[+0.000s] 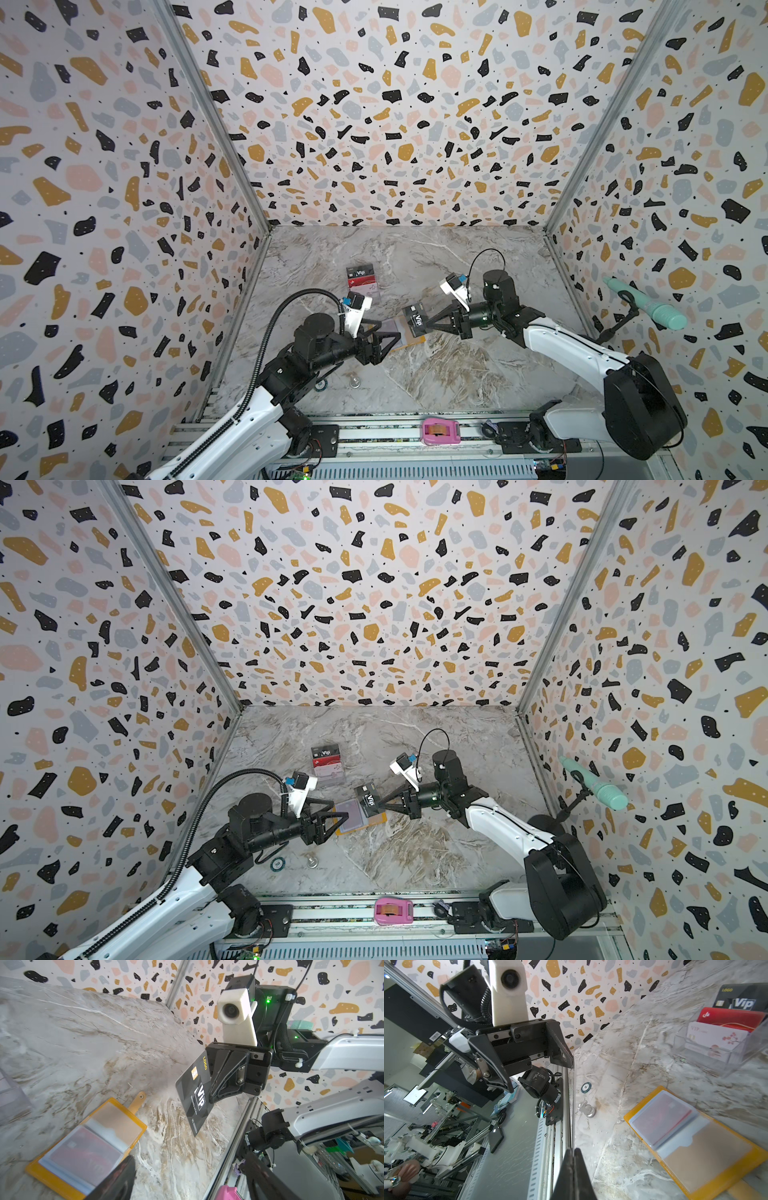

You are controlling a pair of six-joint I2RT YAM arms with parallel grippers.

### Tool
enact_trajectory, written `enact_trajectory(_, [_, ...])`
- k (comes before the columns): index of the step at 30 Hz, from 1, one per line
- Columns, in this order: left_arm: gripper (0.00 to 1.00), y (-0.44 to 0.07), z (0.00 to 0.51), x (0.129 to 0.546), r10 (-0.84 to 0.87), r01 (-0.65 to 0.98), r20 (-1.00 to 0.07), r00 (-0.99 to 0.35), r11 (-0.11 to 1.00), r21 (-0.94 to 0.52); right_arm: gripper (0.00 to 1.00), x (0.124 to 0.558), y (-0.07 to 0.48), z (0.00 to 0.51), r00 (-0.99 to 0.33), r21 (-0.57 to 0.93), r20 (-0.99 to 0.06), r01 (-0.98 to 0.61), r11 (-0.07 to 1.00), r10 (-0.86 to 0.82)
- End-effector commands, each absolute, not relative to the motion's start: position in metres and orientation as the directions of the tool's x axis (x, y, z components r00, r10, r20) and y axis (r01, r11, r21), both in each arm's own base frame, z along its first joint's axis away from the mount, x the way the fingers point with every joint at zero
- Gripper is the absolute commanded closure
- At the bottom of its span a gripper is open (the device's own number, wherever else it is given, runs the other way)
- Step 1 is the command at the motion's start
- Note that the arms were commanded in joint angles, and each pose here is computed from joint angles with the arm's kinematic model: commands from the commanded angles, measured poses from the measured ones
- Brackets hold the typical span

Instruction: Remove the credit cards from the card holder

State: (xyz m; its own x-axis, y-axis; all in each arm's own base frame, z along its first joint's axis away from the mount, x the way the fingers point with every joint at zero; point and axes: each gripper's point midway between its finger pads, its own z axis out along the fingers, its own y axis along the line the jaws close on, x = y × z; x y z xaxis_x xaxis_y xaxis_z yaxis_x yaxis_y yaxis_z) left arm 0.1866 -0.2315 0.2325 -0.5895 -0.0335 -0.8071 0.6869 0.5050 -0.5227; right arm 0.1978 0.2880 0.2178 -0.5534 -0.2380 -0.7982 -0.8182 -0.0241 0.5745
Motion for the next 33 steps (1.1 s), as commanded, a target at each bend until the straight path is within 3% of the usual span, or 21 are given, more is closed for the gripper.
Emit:
enact_trajectory(1, [0.19,-0.243,0.254,0.178,-0.024,0.746,-0.821,-0.571,0.404,-0.530,1.00,0.176,0.289,0.235,-0.500,0.536,-0.834,-0.834,-0.133,-0.234])
enact_trajectory(8, [0.26,-0.251,0.258,0.174,-0.007,0.768,-0.821,-0.571,0.348,-0.538,1.00,0.163,0.296,0.239,-0.472,0.518,-0.845,-0.838,-0.170,-0.250])
enact_trajectory(17, [0.46,-0.256,0.261,0.163,0.011,0.793,-0.822,-0.569,0.273,-0.545,1.00,0.154,0.300,0.231,-0.466,0.526,-0.840,-0.826,-0.205,-0.277])
enact_trajectory(28, [0.69,-0.258,0.259,0.162,0.025,0.796,-0.821,-0.571,0.260,-0.546,1.00,0.156,0.304,0.218,-0.485,0.554,-0.818,-0.810,-0.194,-0.310])
enact_trajectory(33, [0.74,-0.260,0.258,0.163,0.026,0.800,-0.822,-0.568,0.253,-0.545,1.00,0.155,0.305,0.215,-0.486,0.555,-0.816,-0.809,-0.191,-0.314])
